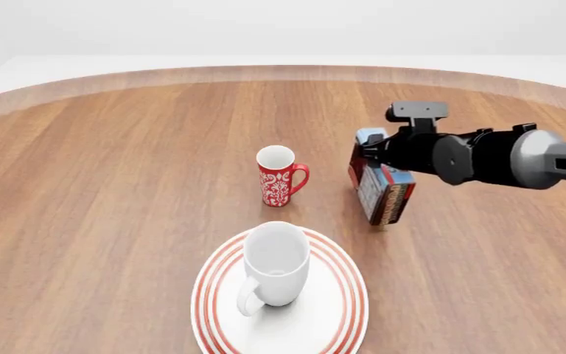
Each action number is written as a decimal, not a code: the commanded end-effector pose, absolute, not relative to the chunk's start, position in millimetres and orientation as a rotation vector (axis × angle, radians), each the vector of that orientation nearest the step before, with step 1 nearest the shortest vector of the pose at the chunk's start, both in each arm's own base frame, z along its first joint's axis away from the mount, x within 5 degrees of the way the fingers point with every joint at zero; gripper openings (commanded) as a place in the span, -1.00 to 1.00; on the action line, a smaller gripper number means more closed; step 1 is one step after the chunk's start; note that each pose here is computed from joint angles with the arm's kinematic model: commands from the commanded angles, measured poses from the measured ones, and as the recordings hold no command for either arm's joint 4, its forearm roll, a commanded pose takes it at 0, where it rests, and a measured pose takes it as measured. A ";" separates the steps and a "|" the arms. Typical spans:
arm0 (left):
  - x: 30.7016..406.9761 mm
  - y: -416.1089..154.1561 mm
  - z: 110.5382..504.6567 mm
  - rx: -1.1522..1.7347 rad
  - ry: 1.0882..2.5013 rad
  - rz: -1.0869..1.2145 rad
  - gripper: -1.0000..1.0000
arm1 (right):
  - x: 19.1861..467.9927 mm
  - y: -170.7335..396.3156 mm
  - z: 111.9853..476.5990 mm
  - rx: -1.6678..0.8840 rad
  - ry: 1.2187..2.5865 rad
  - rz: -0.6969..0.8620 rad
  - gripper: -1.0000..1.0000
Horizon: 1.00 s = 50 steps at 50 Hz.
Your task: Pick up the white mug and put it on the plate, and put the chocolate pudding to the right of the plate.
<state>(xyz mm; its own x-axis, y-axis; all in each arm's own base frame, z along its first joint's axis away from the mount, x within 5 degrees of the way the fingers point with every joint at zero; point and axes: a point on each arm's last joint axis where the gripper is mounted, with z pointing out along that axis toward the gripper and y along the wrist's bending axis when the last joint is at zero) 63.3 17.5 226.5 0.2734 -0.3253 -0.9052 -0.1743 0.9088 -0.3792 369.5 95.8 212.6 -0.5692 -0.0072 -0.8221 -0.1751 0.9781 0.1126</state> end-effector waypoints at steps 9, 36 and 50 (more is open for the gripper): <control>64.6 17.8 226.8 -0.448 1.304 -0.105 1.00 | 345.9 86.6 236.4 -0.095 2.128 0.237 -1.00; 62.2 17.1 226.2 -0.445 1.305 -0.101 1.00 | 311.7 75.9 244.4 -0.069 2.112 0.248 -1.00; 62.0 16.9 226.0 -0.444 1.307 -0.104 1.00 | 296.8 66.9 248.7 -0.060 2.107 0.232 -1.00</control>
<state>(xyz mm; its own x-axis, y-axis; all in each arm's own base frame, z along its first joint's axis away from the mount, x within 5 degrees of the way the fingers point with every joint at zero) 61.9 16.9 226.0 0.2709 -0.3203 -0.9078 -0.1739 0.9112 -0.3734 307.6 72.2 244.3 -0.5264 0.0305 -0.8497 -0.1512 0.9801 0.1288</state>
